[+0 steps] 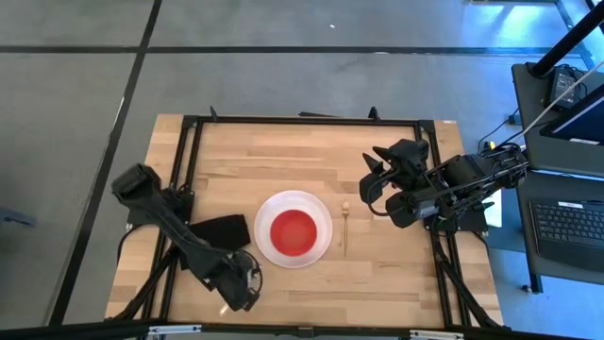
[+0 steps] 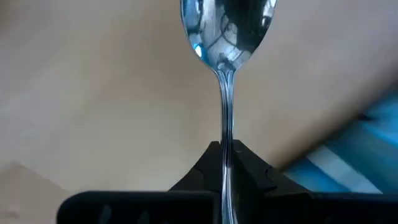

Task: Set table place
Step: Put the silver spoon into the orange bowl

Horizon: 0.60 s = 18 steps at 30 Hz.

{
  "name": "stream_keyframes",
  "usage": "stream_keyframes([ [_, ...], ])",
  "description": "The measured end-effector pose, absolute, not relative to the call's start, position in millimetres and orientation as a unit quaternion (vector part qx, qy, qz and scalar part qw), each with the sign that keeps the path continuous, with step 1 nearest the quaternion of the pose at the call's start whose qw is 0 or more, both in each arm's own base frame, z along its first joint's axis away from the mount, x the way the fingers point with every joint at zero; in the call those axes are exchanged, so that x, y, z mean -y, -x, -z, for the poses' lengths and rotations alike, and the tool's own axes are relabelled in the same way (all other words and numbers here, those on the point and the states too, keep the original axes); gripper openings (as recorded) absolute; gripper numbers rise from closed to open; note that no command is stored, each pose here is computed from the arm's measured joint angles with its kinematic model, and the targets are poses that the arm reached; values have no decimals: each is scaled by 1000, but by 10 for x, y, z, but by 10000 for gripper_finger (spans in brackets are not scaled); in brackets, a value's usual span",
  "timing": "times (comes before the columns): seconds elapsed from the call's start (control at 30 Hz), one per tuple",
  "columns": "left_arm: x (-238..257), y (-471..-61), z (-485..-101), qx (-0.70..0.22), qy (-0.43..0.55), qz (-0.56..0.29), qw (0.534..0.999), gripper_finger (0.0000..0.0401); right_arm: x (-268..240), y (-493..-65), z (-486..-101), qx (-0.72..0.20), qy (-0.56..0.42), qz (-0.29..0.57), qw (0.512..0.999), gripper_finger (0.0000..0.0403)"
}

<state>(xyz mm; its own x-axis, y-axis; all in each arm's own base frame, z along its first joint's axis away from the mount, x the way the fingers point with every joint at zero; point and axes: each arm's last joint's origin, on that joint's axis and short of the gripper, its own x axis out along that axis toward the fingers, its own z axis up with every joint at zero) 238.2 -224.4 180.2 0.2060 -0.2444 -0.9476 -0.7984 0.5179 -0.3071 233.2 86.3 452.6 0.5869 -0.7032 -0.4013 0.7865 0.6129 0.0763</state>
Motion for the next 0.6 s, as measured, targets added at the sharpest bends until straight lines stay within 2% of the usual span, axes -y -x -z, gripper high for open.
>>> stream_keyframes([
  [0.23, 1853, -2491, -2631, -586, 477, -79, 650, 4, -862, -2329, -4525, -176, -109, 420, 884, 145],
  [0.4, 1351, -2666, -3121, -535, 519, -16, 666, 4, -859, -2329, -4529, -173, -94, 424, 884, 145],
  [0.6, 742, -2868, -3237, -551, 546, 9, 631, 4, -856, -2328, -4532, -168, -91, 427, 884, 145],
])
